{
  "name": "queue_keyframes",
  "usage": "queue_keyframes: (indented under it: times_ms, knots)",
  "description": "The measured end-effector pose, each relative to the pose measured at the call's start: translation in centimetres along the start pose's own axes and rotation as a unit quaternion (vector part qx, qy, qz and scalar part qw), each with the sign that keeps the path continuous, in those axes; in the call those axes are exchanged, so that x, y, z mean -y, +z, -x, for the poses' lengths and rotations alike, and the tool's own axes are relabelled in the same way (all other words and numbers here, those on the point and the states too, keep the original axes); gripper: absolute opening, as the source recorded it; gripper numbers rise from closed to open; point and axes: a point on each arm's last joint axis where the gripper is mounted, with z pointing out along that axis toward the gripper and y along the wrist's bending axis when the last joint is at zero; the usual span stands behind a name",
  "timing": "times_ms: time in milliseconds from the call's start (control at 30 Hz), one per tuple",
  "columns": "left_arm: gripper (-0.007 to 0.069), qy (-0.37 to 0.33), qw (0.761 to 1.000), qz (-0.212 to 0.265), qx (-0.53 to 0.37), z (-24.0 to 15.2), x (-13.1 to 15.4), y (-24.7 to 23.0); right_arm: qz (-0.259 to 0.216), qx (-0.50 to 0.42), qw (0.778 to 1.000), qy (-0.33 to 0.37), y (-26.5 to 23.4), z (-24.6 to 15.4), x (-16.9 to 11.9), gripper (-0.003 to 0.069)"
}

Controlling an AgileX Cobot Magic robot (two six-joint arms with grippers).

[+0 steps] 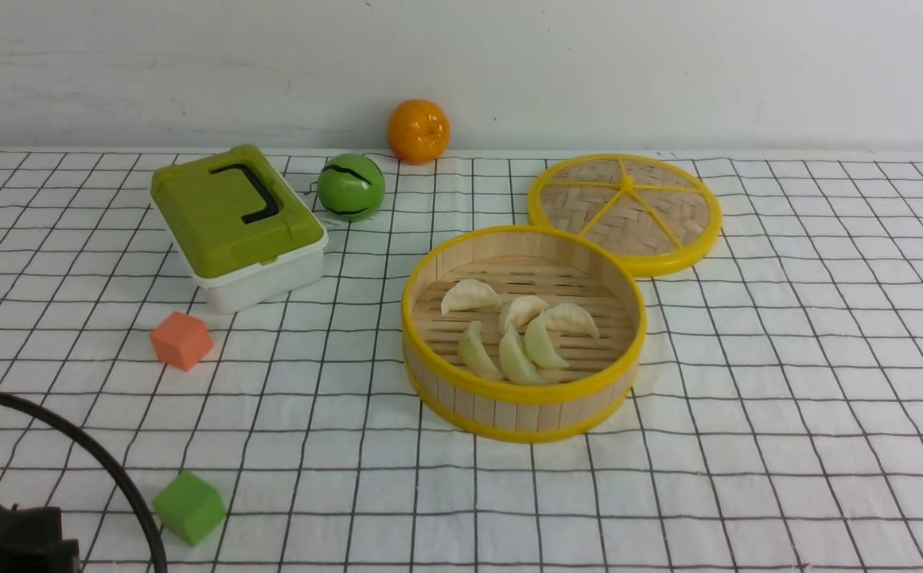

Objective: Put the dumplings into the steamer on the table with the white tablecloth.

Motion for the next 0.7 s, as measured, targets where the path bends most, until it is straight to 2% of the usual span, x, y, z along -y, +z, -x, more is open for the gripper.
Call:
queue_keyframes:
  times_ms: [167, 267, 367, 433, 600, 700]
  knots:
    - [0.0139, 0.000, 1.000, 0.000, 0.000, 0.0, 0.0, 0.0, -0.017, 0.036, 0.999, -0.030, -1.6, -0.1, 0.2, -0.0011]
    - [0.0143, 0.000, 1.000, 0.000, 0.000, 0.0, 0.0, 0.0, -0.063, 0.070, 0.996, -0.003, -2.9, -1.6, 0.9, -0.0011]
    - [0.0146, 0.000, 1.000, 0.000, 0.001, 0.0, 0.0, 0.0, -0.102, 0.068, 0.992, 0.036, -3.0, -2.6, 1.5, -0.0011]
    - [0.0150, 0.000, 1.000, 0.000, 0.000, 0.0, 0.0, 0.0, -0.149, 0.065, 0.985, 0.056, -3.2, -3.0, 2.1, -0.0011]
    - [0.0156, 0.001, 1.000, 0.001, 0.001, 0.0, 0.0, 0.0, -0.212, 0.037, 0.976, 0.023, -3.4, -3.4, 2.8, -0.0011]
    - [0.0160, 0.001, 1.000, 0.001, 0.001, 0.0, 0.0, 0.0, -0.221, 0.004, 0.975, 0.019, -3.4, -4.0, 2.9, -0.0011]
